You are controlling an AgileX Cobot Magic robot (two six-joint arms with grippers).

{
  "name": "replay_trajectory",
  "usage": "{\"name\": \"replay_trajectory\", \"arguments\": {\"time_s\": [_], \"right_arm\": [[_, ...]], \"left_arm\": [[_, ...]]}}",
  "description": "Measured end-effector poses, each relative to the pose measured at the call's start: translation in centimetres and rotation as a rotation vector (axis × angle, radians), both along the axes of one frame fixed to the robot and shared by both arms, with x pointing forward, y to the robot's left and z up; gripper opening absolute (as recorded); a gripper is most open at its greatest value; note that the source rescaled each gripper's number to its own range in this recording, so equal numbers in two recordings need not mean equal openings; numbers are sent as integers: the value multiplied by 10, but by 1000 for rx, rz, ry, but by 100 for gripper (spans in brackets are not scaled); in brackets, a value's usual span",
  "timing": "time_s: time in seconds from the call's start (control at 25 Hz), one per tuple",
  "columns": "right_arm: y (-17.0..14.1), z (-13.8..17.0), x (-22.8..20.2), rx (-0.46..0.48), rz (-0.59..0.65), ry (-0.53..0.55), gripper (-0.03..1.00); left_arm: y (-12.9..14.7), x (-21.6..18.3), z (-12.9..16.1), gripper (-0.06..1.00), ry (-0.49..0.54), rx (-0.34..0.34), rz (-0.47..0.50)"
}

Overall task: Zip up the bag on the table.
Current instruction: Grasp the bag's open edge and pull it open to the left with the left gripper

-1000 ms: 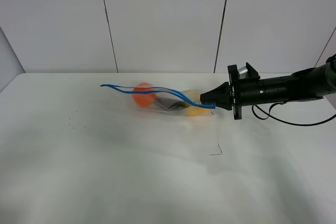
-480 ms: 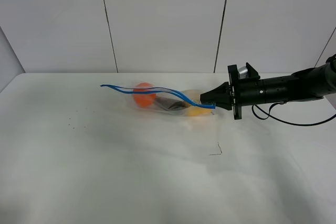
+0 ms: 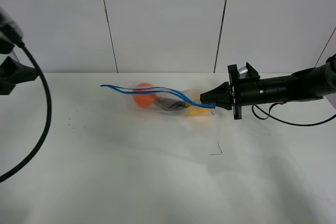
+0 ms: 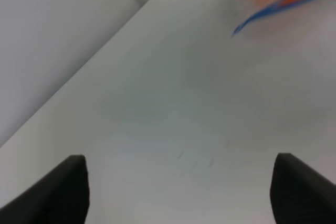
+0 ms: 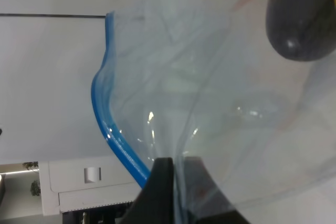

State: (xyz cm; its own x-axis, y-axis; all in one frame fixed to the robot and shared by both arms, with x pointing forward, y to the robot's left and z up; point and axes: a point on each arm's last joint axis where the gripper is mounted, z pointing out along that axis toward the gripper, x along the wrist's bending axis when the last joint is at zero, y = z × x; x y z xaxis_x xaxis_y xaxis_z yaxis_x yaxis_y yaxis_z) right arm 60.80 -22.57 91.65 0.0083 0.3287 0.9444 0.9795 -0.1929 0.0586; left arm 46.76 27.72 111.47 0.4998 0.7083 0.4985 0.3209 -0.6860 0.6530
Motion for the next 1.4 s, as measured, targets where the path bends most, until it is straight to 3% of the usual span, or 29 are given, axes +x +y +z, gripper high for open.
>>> {"name": "replay_trajectory", "arguments": {"time_s": [0.52, 0.56, 0.84, 1.08, 1.4], "right_arm": [[0, 0, 0, 1, -1, 0, 0], [0, 0, 0, 1, -1, 0, 0], [0, 0, 0, 3, -4, 0, 0], [0, 0, 1, 6, -7, 0, 0], [0, 0, 1, 6, -7, 1, 0]], "left_arm": [[-124, 36, -54, 88, -29, -20, -350], [-146, 34, -63, 88, -41, -20, -405], [-211, 26, -94, 88, -151, -32, -537], [-245, 24, -128, 88, -242, 0, -608], [-257, 40, -159, 88, -411, 8, -577]]}}
